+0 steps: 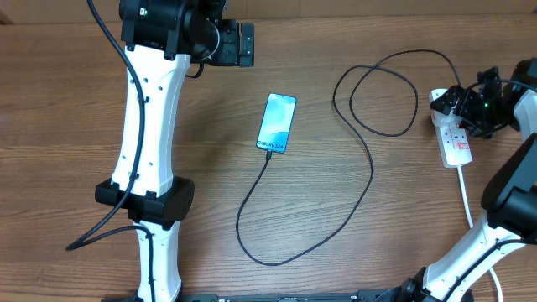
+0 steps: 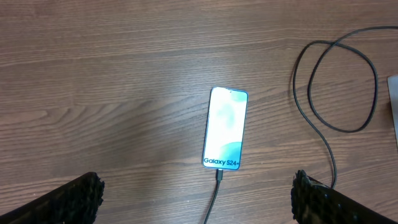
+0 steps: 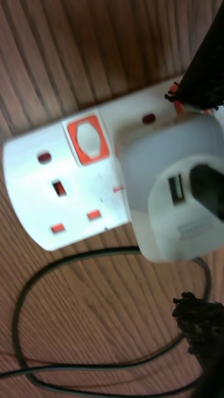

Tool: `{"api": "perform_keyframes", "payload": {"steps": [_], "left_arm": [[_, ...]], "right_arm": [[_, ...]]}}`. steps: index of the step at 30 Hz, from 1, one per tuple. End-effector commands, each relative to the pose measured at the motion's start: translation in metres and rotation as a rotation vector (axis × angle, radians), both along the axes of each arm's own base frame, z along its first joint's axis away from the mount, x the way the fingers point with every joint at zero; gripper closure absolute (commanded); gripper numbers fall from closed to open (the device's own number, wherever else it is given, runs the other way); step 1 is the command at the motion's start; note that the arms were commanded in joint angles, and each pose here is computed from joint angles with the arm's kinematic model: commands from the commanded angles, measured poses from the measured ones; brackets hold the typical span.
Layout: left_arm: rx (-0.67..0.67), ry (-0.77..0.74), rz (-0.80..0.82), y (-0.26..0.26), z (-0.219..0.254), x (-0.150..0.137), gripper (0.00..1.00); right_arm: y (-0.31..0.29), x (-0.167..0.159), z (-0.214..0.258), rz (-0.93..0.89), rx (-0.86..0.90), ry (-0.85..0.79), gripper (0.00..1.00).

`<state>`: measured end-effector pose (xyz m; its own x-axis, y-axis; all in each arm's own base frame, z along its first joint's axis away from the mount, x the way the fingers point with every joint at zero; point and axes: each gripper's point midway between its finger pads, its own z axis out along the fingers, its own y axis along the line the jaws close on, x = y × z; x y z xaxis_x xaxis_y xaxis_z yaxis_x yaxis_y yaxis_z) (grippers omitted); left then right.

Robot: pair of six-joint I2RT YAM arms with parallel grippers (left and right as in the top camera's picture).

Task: Plug charger to phone and switch on socket
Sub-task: 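Press the orange switch beside the charger plug with the right gripper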

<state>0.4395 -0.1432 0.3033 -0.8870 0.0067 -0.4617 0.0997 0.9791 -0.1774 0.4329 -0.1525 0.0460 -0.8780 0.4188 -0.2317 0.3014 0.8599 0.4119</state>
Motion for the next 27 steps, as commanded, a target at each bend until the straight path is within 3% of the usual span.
{"api": "perform_keyframes", "payload": {"steps": [1, 27], "left_arm": [[0.021, -0.005, -0.008, 0.003, -0.001, 0.001, 0.00], [0.021, -0.005, -0.008, 0.003, -0.001, 0.001, 0.00]], "right_arm": [[0.006, -0.006, -0.008, 0.000, 0.016, 0.019, 0.00], [0.025, -0.006, -0.005, 0.001, 0.131, 0.000, 0.00]]}}
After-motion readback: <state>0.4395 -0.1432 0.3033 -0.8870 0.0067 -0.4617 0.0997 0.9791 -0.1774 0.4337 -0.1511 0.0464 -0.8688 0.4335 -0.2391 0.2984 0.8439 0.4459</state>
